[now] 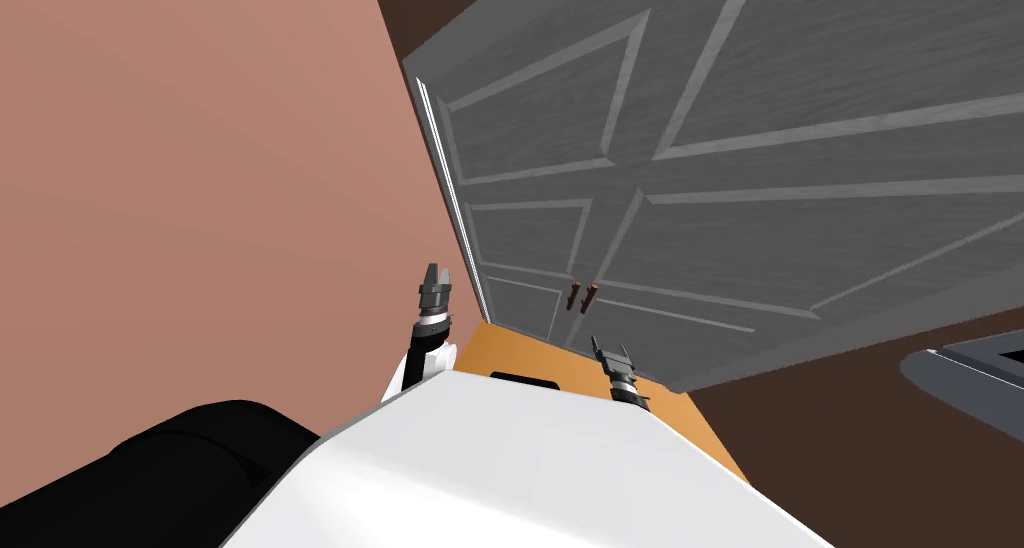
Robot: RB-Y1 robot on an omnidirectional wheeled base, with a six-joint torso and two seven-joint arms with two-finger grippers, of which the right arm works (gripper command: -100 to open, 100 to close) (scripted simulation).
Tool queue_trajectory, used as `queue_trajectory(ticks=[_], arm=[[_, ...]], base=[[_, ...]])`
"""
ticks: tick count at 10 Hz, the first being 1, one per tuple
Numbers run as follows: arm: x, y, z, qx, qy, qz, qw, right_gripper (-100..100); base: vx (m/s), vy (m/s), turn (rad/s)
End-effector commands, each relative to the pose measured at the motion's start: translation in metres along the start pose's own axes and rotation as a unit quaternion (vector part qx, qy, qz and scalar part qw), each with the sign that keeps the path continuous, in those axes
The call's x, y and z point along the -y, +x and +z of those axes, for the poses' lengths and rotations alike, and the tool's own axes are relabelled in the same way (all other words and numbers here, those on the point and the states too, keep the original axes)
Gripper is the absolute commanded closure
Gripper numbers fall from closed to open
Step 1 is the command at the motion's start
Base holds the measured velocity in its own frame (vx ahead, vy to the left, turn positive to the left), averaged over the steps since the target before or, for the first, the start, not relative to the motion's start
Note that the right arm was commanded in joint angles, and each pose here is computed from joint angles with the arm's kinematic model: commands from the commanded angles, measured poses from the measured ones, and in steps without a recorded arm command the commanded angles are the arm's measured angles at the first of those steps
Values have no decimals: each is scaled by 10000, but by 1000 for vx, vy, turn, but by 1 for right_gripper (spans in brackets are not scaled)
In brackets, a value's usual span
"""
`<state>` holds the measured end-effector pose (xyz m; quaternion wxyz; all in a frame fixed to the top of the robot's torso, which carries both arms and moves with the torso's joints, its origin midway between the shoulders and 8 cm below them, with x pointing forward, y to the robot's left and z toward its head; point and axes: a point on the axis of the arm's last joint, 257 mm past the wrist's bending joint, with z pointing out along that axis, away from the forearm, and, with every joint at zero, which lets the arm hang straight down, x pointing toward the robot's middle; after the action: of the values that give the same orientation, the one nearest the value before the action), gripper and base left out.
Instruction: Pull the door open
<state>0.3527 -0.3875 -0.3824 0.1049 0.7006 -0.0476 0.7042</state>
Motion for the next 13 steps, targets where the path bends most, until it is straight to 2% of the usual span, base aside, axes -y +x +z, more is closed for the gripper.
queue_trajectory(ticks=[1, 4, 5, 6, 7, 9, 11, 12, 13], arm=[[-64, -43, -19, 41, -54, 160, 9998, -100], [-155, -102, -18, 75, -133, 390, 9991, -100], [-138, -90, -24, 72, -118, 339, 9993, -100], [-257, -179, -125, 196, -203, 294, 9992, -100], [-287, -199, -149, 225, -225, 279, 9991, -100], [-436, -292, -267, 362, -332, 203, 9986, -100], [-636, -398, -418, 532, -478, 102, 9974, -100], [-813, -478, -549, 672, -606, 14, 9959, -100], [-881, -506, -600, 724, -656, -20, 9952, -100]], base=[[170, -16, 103], [180, -30, 85], [91, -20, 16], [-63, -7, -96], [-125, 11, -67], [-170, -5, -68], [-180, -9, -100], [-171, 5, -117], [-160, -5, -85]])
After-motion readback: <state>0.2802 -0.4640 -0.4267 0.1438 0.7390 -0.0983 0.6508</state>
